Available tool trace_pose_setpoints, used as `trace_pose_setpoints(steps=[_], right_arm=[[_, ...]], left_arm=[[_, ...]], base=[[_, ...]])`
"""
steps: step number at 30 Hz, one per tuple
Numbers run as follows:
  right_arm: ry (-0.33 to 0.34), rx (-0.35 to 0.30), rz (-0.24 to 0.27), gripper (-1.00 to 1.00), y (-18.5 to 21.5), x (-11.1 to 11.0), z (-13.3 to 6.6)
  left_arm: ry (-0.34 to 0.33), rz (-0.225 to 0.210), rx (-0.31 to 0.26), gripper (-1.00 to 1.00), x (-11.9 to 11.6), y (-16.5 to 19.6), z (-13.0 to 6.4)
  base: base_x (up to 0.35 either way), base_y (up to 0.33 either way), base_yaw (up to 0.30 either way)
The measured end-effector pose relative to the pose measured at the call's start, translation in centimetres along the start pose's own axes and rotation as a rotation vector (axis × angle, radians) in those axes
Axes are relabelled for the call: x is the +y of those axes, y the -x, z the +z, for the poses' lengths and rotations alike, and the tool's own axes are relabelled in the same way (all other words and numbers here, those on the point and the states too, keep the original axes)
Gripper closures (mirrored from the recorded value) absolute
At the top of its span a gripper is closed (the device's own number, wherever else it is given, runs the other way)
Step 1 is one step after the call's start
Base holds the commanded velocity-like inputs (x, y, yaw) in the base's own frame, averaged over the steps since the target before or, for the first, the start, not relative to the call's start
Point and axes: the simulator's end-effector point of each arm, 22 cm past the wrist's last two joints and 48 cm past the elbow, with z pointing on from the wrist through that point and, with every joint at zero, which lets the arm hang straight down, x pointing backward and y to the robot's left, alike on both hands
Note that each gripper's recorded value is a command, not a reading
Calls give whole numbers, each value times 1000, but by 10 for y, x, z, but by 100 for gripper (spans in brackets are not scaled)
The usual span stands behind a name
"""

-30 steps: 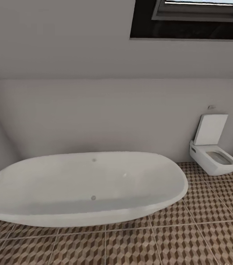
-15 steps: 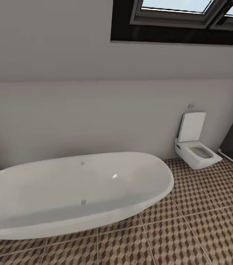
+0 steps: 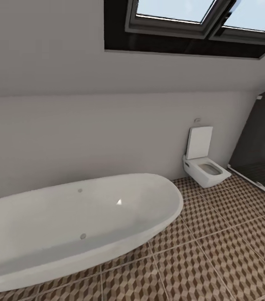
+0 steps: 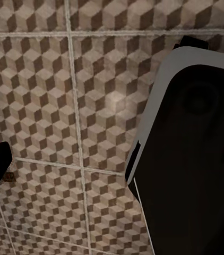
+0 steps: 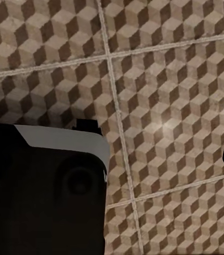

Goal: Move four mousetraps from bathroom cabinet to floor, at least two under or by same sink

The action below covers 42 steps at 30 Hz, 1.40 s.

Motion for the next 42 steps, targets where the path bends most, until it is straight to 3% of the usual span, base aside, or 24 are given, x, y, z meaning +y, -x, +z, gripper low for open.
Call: trace_pose_setpoints(steps=[42], right_arm=[[-1, -12, 11, -100, 5, 1, -1]], left_arm=[[-13, -8, -7, -100, -8, 2, -2]], base=[[0, 0, -74]])
